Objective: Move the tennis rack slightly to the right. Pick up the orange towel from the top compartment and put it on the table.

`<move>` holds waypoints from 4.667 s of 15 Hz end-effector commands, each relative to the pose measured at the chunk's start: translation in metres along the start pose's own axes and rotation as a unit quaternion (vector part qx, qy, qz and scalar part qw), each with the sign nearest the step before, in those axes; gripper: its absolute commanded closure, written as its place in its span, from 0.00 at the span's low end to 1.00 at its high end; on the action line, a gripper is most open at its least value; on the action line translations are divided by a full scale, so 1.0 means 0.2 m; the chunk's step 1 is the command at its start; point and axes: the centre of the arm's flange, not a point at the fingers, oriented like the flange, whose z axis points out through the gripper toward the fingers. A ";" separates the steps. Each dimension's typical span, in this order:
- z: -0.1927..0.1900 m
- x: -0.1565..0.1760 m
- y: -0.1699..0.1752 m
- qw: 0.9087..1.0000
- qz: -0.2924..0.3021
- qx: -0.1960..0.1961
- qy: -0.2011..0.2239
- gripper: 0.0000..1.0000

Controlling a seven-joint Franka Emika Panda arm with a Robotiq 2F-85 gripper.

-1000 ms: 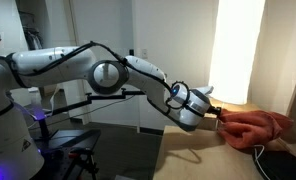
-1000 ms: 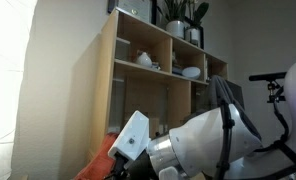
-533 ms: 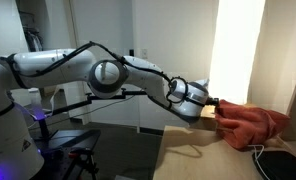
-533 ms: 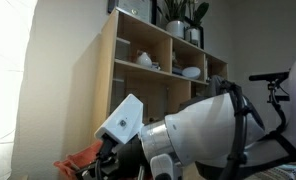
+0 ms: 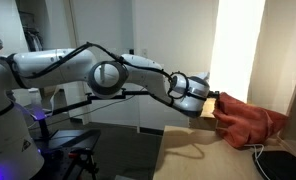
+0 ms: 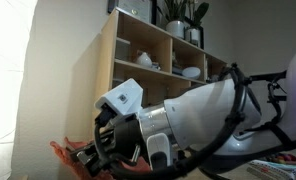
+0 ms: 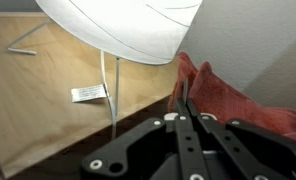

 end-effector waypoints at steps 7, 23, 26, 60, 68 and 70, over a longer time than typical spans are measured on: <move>-0.21 0.26 0.08 0.999 0.027 0.007 -0.017 0.99; -0.23 -0.29 0.06 0.993 -0.030 -0.011 -0.118 0.99; -0.33 -0.49 0.08 0.984 -0.049 -0.003 -0.169 0.99; -0.48 -0.44 -0.47 0.950 0.183 0.119 -0.226 0.98; -0.49 -0.32 -0.72 0.935 0.218 0.172 -0.221 0.98; -0.52 -0.33 -0.75 0.932 0.216 0.184 -0.228 0.98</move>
